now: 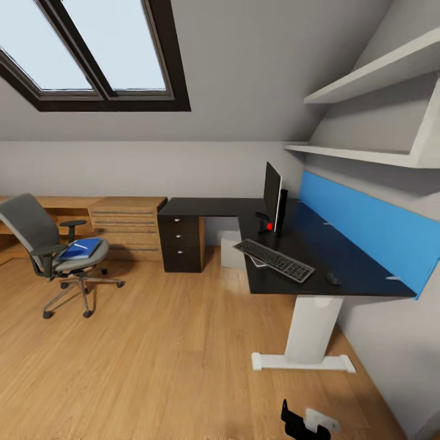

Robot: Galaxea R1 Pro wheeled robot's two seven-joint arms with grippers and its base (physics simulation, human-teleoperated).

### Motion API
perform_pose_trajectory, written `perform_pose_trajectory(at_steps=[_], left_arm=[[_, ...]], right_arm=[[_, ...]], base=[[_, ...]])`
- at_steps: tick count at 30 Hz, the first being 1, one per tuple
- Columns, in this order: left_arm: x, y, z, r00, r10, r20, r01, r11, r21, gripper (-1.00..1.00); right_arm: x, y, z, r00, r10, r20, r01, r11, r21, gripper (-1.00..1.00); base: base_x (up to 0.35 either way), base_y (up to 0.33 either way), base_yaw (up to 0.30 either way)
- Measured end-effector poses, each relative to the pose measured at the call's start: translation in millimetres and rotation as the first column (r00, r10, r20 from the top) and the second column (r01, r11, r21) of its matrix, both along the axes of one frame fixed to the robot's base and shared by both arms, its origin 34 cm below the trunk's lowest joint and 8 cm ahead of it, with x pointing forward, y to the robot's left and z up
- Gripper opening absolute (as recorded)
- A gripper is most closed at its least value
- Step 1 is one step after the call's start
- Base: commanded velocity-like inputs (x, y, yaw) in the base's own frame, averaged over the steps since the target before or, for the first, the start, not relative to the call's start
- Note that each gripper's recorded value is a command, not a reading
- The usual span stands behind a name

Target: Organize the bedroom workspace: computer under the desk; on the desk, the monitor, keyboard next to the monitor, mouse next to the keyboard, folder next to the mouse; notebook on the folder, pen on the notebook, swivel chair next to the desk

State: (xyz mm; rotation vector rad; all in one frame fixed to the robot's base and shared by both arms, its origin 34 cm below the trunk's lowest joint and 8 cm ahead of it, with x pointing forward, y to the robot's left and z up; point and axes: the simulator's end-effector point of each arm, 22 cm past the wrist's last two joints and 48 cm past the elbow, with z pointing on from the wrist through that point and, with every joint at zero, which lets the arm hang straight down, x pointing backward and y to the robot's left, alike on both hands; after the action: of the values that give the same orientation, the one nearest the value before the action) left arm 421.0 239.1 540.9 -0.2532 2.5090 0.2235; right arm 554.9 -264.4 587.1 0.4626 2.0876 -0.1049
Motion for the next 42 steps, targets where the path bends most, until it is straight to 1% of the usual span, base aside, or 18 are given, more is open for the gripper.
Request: perform_pose_trajectory(at_steps=[7,15,16,19,20,23,31,36,38,40,41,42], left_arm=[[0,0,12,1.000,0.000,0.000,0.000,1.000,0.000,1.00],[0,1,25,1.000,0.002,0.001,-0.001,1.000,-0.003,1.00],[-24,-1,9,0.998,-0.001,-0.067,0.000,1.000,-0.001,1.00],[-36,0,6,0.995,-0.003,-0.100,0.003,1.000,0.005,1.00],[-41,3,2,0.992,-0.003,-0.123,0.005,1.000,0.014,1.00],[-39,10,0,0.989,-0.003,-0.146,0.007,1.000,0.028,1.00],[-33,11,12,0.989,-0.008,-0.146,0.011,1.000,0.021,1.00],[-33,11,19,0.989,-0.008,-0.145,0.011,1.000,0.021,1.00],[-33,11,22,0.989,-0.008,-0.145,0.011,1.000,0.021,1.00],[-33,11,25,0.989,-0.008,-0.145,0.011,1.000,0.021,1.00],[-33,11,26,0.989,-0.008,-0.145,0.011,1.000,0.021,1.00],[-34,11,28,0.989,-0.008,-0.145,0.011,1.000,0.021,1.00]], right_arm=[[0,1,12,1.000,0.001,0.000,-0.001,1.000,0.001,1.00],[0,7,25,1.000,0.007,0.000,-0.007,1.000,0.009,1.00],[0,8,26,1.000,0.007,0.000,-0.007,1.000,0.009,1.00],[0,8,31,1.000,0.007,0.000,-0.007,1.000,0.010,1.00],[0,8,33,1.000,0.007,0.000,-0.007,1.000,0.009,1.00],[0,6,37,1.000,0.005,0.000,-0.005,1.000,0.008,1.00],[0,4,50,1.000,0.005,0.001,-0.005,1.000,0.005,1.00],[6,-7,63,1.000,0.001,0.026,-0.001,1.000,-0.013,1.00],[11,-14,71,0.999,-0.003,0.042,0.004,1.000,-0.022,1.00],[19,-25,81,0.998,-0.009,0.064,0.012,0.999,-0.035,1.00],[29,-37,91,0.996,-0.016,0.089,0.021,0.999,-0.049,1.00],[35,-44,98,0.995,-0.018,0.101,0.024,0.998,-0.057,1.00]], base=[[-0.237,-0.248,-0.001],[-0.022,-0.024,0.000],[0.000,0.000,0.000],[0.000,0.000,0.000],[0.000,0.000,0.000],[0.000,0.000,0.000],[0.000,0.000,0.000],[0.000,0.000,0.000],[0.000,0.000,0.000],[0.000,0.000,0.000],[0.000,0.000,0.000],[0.000,0.000,0.000]])
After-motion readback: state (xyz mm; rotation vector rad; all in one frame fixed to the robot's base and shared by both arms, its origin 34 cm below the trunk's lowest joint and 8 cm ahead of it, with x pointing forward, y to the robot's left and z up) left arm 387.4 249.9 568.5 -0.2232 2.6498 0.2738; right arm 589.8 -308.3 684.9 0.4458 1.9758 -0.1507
